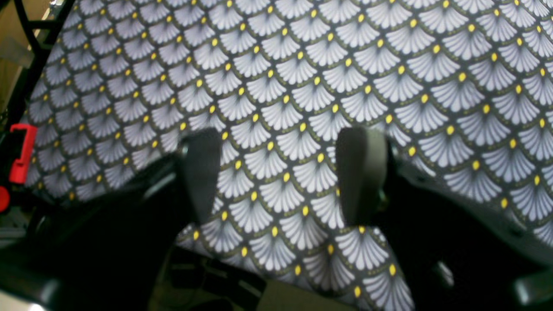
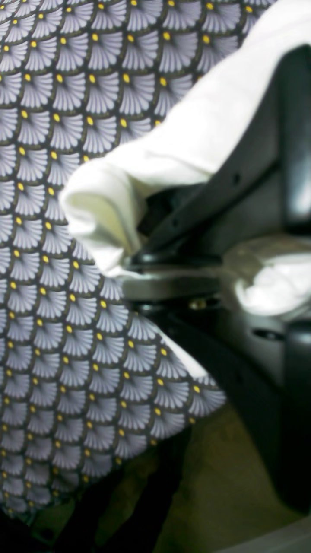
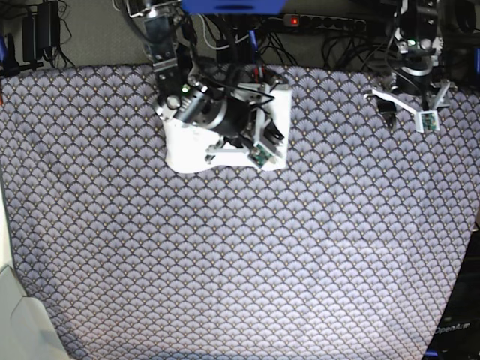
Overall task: Fold the T-shirt properly
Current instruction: 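Press the folded bundle with the right gripper and release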
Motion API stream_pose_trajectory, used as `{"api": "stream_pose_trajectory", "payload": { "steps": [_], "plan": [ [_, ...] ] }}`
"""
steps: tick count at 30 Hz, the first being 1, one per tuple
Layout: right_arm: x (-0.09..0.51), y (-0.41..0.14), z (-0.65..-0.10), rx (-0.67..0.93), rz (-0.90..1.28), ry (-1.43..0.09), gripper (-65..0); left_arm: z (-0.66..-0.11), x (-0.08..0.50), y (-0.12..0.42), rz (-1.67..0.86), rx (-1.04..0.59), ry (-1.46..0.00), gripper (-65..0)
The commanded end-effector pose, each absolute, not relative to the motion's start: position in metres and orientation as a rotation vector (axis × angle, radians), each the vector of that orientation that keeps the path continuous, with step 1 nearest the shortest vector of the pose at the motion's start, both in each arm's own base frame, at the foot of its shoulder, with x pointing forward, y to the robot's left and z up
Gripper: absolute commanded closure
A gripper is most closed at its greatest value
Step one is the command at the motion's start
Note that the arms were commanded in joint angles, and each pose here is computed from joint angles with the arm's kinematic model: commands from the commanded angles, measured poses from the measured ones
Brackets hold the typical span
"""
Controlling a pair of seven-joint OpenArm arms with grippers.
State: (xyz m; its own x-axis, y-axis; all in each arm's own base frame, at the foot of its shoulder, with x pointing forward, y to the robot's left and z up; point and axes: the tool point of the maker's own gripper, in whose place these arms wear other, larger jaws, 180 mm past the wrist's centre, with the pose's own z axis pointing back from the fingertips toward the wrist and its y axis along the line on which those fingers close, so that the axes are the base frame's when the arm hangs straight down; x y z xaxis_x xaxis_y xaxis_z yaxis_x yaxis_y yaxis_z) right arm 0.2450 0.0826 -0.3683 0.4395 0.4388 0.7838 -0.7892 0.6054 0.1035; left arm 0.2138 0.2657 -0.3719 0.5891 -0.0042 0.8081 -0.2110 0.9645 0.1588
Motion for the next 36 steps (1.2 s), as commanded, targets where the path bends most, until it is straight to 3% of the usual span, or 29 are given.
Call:
{"api": "stream_pose_trajectory", "payload": {
  "steps": [1, 5, 11, 14, 20, 30, 36],
  "plan": [
    [0.252, 0.09, -0.355, 0.531, 0.799, -0.845, 0.0, -0.361, 0.218, 0.268, 0.108, 0.265, -0.978, -41.2],
    [0.252, 0.09, -0.358, 0.533, 0.798, -0.835, -3.1, -0.361, 0.218, 0.268, 0.108, 0.264, -0.978, -41.2],
    [0.252, 0.093, -0.354, 0.537, 0.806, -0.845, -26.9, -0.361, 0.219, 0.268, 0.109, 0.263, -0.979, -41.2],
    [0.253, 0.1, -0.331, 0.54, 0.839, -0.913, -32.9, -0.362, 0.218, 0.267, 0.111, 0.263, -0.976, -41.2],
    [0.259, 0.097, -0.279, 0.509, 0.854, -1.067, -31.6, -0.363, 0.217, 0.269, 0.111, 0.265, -0.97, -41.2],
    [0.265, 0.034, -0.309, 0.406, 0.666, -1.0, -6.5, -0.364, 0.221, 0.265, 0.116, 0.256, -0.977, -41.2],
    [0.261, 0.013, -0.323, 0.359, 0.665, -0.961, -1.4, -0.363, 0.222, 0.265, 0.118, 0.255, -0.981, -41.2]
  ]
}}
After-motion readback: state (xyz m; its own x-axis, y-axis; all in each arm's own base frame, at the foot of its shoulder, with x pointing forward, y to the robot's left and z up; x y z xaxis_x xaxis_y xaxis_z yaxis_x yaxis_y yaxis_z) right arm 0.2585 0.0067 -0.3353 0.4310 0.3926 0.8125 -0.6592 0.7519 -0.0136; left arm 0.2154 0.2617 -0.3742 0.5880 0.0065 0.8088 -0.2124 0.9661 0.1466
